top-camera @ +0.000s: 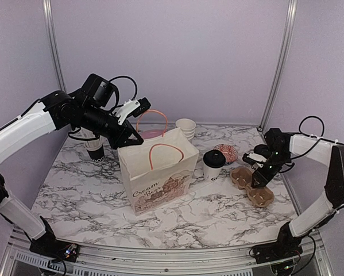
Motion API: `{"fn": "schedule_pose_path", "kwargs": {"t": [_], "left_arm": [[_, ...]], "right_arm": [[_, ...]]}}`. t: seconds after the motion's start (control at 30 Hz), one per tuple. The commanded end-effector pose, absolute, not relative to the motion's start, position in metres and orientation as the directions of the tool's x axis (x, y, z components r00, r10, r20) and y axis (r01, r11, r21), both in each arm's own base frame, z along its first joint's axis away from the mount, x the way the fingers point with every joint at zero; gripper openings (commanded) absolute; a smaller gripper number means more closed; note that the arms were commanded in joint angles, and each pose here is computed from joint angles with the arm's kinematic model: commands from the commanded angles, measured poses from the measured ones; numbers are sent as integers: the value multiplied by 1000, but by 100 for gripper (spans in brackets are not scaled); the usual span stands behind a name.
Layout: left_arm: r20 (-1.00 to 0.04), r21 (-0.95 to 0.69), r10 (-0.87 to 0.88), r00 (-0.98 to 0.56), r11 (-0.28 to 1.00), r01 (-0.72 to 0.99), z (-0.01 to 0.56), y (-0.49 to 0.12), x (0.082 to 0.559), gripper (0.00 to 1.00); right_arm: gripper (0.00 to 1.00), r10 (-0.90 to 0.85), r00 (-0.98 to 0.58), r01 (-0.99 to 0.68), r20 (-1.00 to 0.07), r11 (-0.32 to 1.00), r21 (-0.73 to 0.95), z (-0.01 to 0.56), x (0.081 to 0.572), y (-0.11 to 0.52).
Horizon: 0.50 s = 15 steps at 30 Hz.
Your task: Pack the takeout coffee
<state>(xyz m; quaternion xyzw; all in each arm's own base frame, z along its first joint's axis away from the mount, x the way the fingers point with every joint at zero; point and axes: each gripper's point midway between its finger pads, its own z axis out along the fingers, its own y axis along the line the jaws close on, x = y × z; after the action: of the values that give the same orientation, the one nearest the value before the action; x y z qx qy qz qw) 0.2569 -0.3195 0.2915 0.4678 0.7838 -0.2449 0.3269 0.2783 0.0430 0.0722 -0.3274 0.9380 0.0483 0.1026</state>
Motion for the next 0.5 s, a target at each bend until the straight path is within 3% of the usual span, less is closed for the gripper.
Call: {"fn": "schedule_pose_path", "kwargs": {"t": [0.0,0.47], "left_arm": [[-744,-66,579,-333,433,899,294,-315,250,0],[-739,-69,583,-338,434,898,291,-316,250,0]], "right_arm": [[54,-575,-777,-601,-255,798,32,76,295,48],[49,-595,-767,-623,-238,780,56,71,306,69]]}}
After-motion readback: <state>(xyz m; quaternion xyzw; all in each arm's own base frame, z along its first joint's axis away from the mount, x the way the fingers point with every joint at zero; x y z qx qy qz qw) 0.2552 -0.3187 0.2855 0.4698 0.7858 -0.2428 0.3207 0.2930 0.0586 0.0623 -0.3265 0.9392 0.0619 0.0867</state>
